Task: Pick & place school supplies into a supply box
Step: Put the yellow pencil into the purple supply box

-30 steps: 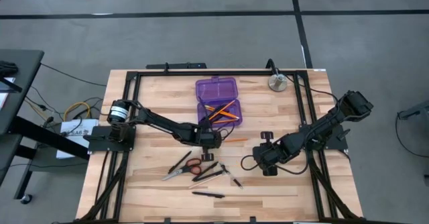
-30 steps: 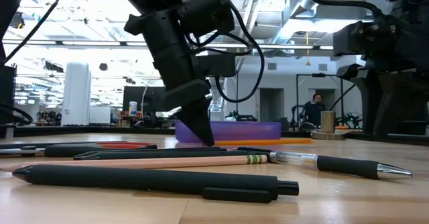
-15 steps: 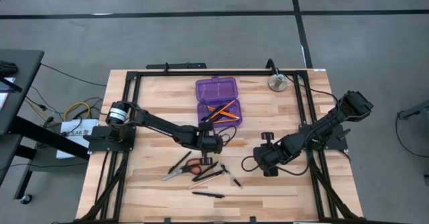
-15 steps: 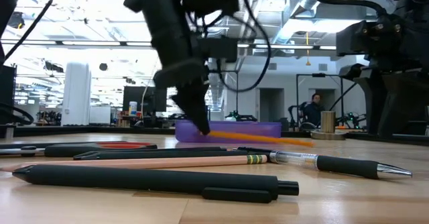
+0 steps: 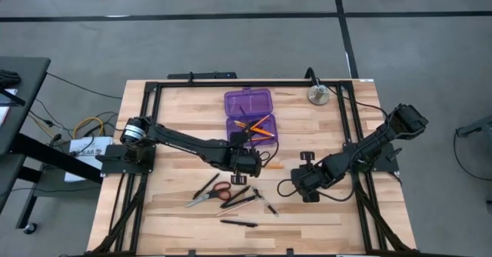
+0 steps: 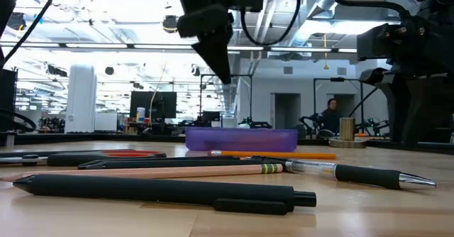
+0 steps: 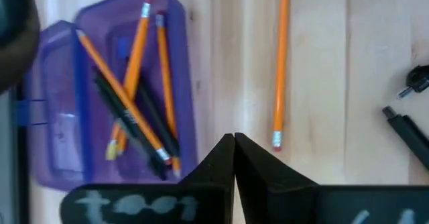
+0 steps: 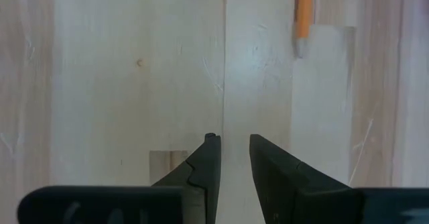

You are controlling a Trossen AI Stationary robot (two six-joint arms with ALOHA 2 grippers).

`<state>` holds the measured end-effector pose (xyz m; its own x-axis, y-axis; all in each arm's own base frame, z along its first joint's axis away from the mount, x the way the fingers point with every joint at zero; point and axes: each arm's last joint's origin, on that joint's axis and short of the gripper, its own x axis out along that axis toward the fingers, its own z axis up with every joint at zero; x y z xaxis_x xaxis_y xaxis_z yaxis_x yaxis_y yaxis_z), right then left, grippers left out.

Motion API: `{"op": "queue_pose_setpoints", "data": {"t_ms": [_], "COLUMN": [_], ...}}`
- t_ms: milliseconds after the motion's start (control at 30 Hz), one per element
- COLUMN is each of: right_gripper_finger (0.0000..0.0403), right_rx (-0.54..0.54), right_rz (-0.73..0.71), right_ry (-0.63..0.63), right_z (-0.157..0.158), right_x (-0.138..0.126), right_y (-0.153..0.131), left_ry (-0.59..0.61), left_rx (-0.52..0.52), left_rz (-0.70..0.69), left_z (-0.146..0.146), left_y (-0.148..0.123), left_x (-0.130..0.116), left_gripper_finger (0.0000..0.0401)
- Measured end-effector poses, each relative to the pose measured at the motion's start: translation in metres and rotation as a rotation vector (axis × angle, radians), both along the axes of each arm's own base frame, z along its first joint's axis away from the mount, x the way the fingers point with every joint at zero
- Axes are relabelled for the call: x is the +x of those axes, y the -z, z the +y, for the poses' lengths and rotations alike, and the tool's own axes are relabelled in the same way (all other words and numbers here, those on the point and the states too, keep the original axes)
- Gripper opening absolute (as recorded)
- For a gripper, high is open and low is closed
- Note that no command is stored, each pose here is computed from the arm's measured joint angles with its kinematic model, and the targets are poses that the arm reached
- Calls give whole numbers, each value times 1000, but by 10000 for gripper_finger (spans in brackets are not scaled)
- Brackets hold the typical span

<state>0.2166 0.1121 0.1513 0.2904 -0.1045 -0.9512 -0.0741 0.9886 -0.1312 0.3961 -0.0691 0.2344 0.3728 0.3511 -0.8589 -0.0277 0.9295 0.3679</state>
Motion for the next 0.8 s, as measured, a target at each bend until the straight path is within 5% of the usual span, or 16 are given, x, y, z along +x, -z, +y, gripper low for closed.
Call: {"op": "queue_pose_setpoints", "data": {"t_ms": [400, 800], "right_gripper_finger": [76, 76], "right_rx": [1, 12], "right_rz": [3, 7], "right_ry": [-30, -31], "right_z": [8, 10], "right_x": [-5, -6], "right_y": [0, 0], "left_ry": [98, 156], "left_rx": [-157, -281], "left_rz": [-95, -200], "left_z": [5, 20], "left_y": [3, 33], "left_x": [15, 21], "left_gripper_finger": [6, 132]}}
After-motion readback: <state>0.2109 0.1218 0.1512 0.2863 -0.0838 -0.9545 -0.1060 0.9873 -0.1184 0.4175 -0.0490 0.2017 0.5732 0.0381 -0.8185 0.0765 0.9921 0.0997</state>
